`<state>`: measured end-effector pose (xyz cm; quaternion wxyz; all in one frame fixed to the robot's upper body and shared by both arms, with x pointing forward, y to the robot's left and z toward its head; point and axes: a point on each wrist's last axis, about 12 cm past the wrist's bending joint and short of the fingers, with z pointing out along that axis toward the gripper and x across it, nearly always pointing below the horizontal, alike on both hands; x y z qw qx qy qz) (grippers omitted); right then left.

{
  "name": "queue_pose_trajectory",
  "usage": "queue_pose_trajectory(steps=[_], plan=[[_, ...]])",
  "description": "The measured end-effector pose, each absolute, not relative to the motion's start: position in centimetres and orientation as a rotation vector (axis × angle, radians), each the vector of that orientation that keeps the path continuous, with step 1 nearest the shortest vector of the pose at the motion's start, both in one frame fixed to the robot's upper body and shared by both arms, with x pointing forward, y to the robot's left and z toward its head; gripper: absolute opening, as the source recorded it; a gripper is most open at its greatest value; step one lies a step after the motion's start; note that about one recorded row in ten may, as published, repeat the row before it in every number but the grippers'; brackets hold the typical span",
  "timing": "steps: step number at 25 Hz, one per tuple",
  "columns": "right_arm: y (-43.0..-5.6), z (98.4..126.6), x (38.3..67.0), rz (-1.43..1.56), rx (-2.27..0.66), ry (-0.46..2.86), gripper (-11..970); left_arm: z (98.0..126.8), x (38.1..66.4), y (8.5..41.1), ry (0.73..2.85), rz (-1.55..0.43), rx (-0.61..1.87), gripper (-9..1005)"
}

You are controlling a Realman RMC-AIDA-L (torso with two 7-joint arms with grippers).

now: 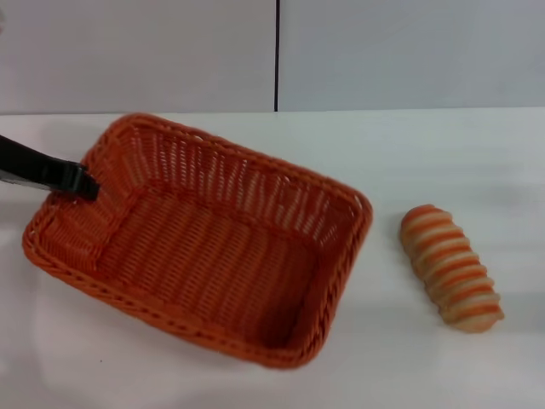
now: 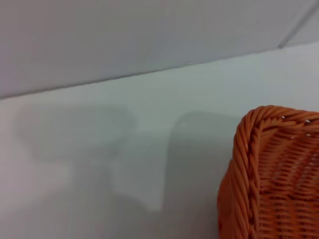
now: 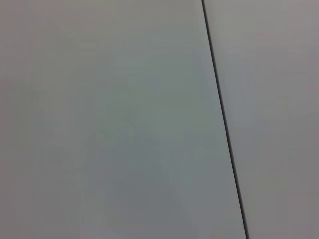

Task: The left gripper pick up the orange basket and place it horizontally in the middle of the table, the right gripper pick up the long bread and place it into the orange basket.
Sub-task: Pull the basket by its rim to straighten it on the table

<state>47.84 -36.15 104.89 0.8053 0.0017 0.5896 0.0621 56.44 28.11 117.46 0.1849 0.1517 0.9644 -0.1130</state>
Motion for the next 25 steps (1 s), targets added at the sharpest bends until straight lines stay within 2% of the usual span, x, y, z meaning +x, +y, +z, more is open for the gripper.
queue_pose_trajectory(steps=[1, 2, 7, 25], plan=[[-36.1, 105.0, 47.9, 0.136, 0.000, 1.256, 415, 117.5, 56.4, 28.1, 2.718, -0.319, 0.428, 192], [-36.1, 105.1, 47.9, 0.138, -0.003, 1.248, 414, 117.4, 56.1, 29.5, 2.720, -0.364, 0.280, 191], [-35.8, 105.6, 48.2, 0.154, -0.019, 1.218, 410, 117.3, 55.6, 31.3, 2.717, -0.388, 0.119, 187], [-34.6, 106.4, 49.9, 0.197, -0.046, 1.183, 395, 116.6, 52.1, 33.8, 2.691, -0.498, -0.051, 172]])
